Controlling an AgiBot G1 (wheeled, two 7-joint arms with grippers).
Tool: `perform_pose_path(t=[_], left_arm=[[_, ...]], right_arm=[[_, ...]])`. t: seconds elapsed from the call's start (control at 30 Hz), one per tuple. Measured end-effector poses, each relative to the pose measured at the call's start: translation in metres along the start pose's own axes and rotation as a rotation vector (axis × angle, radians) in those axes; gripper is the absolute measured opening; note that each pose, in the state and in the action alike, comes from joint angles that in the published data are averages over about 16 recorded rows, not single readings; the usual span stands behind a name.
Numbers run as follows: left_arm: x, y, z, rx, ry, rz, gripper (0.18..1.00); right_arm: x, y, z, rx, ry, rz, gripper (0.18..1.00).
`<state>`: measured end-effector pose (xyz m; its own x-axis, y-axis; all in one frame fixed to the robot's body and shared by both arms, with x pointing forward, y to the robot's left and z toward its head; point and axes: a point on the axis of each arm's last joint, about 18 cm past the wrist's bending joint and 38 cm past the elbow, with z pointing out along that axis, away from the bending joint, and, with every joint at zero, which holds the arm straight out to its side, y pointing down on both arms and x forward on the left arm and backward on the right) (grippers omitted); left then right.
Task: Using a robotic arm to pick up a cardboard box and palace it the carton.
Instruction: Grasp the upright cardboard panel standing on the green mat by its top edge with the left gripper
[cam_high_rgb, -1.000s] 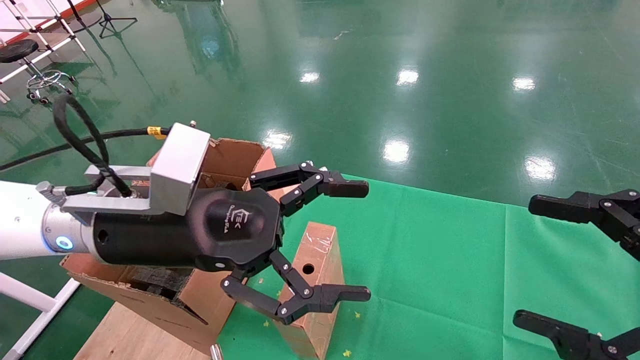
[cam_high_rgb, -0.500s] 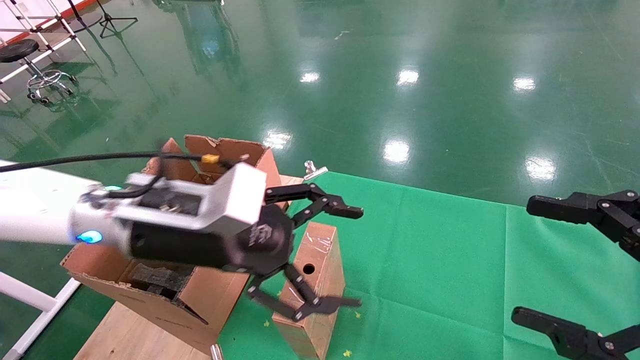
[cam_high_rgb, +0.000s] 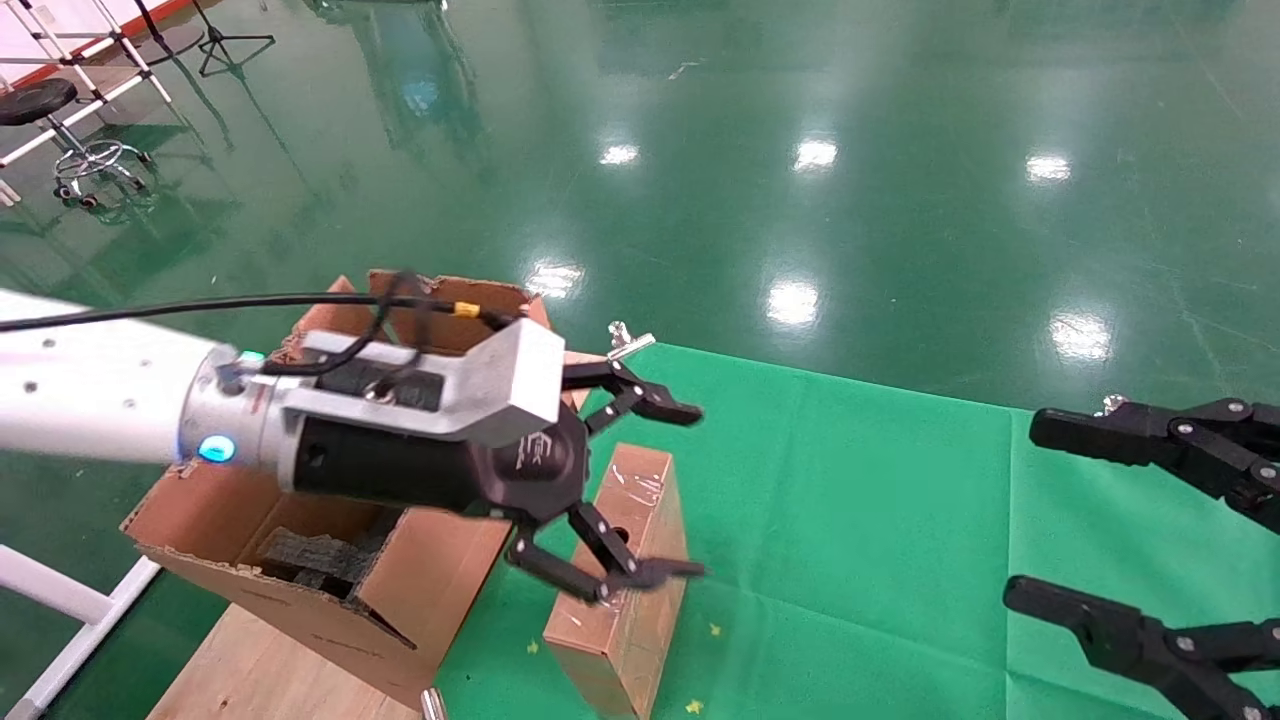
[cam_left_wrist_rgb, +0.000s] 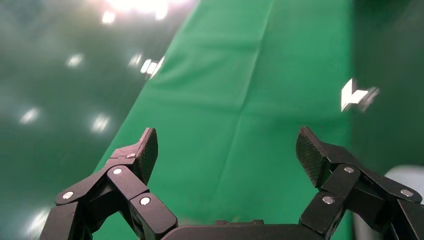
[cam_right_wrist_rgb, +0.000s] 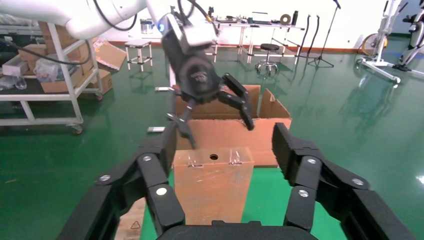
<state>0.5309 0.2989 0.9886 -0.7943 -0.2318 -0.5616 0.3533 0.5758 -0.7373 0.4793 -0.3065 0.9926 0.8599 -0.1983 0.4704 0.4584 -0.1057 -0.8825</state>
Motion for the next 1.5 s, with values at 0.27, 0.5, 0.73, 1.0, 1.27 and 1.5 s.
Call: perform_pose_path(t=[0.27,0.5,0.73,1.0,1.27,1.5], left_arm=[[-0.034,-0.004,0.009,-0.203,-0.076,-0.218,1.001],[-0.053,-0.016,0.014,-0.296,-0.114,-0.487,1.001],[-0.059,-0.024,0.013,-0.378,-0.129,-0.637,1.001],[-0.054,-0.025,0.014,-0.493,-0.142,-0.698,1.001],[-0.049,-0.019,0.034,-0.583,-0.121,-0.725,1.001],[-0.045,-0.017,0.054,-0.645,-0.094,-0.718,1.001]], right_arm=[[0.000,0.000,0.000,0.000,0.000,0.000,0.618],[0.000,0.000,0.000,0.000,0.000,0.000,0.457],[0.000,0.000,0.000,0.000,0.000,0.000,0.314],[0.000,0.000,0.000,0.000,0.000,0.000,0.226],[0.000,0.000,0.000,0.000,0.000,0.000,0.195],[0.000,0.000,0.000,0.000,0.000,0.000,0.191]])
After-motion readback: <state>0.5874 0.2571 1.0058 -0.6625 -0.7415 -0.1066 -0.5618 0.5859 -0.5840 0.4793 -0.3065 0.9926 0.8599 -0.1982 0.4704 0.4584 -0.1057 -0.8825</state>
